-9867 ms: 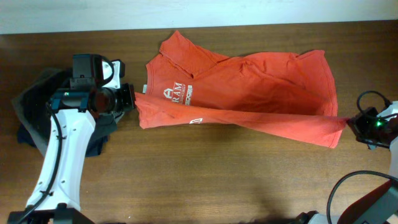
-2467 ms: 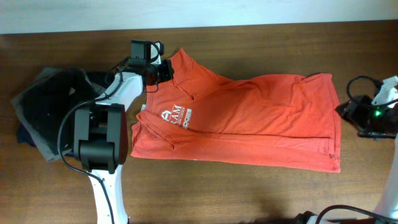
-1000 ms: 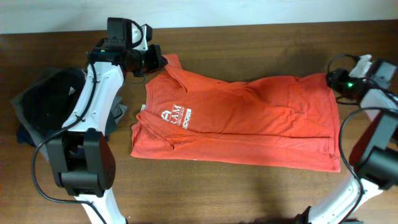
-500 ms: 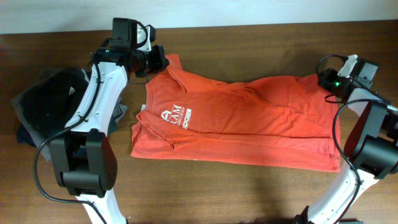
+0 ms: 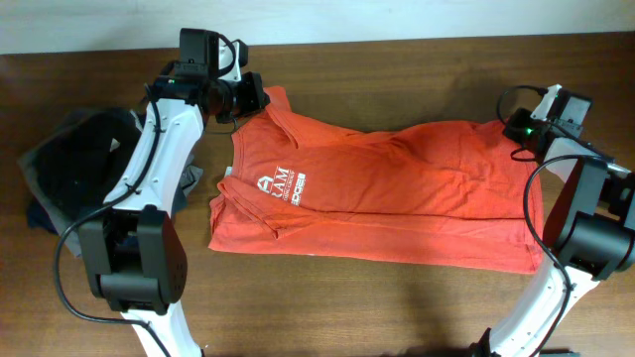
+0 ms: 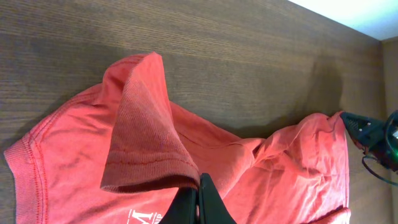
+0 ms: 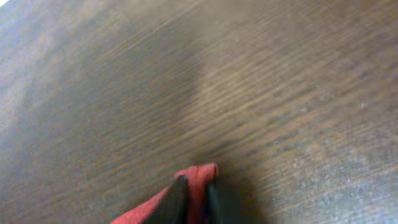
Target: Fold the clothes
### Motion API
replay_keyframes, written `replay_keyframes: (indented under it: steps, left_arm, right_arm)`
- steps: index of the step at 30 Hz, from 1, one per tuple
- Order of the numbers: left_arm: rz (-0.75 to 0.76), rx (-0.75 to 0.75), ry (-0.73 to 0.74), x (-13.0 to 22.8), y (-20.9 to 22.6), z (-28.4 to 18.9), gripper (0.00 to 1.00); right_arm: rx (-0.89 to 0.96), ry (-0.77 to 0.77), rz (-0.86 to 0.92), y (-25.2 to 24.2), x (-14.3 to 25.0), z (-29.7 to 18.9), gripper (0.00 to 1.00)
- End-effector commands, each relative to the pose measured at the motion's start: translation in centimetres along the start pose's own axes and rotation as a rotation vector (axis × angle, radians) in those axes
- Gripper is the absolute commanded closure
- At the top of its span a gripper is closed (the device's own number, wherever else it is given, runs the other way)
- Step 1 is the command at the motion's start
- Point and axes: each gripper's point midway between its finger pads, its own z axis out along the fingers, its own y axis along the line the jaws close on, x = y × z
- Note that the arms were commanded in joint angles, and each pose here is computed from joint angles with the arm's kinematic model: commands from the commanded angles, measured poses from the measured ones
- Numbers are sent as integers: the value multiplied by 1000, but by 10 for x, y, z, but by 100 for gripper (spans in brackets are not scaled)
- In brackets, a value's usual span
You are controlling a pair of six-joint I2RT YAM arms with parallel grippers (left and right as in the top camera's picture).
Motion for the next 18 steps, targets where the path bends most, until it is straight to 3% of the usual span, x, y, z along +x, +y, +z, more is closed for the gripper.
replay_keyframes:
  steps: [1,11,18]
  left_arm:
    - [39,9,-38,-10,-10,-14,100]
    - [36,9,-36,-9,-10,-15,100]
    - [56,7,-29,-6,-12,-21,100]
  right_arm:
    - [26,22,17,-12,0,-3,91]
    - [-115,-29,36,1,-44,-66,95]
    - [-292,-81,-90,36,-65,-107,95]
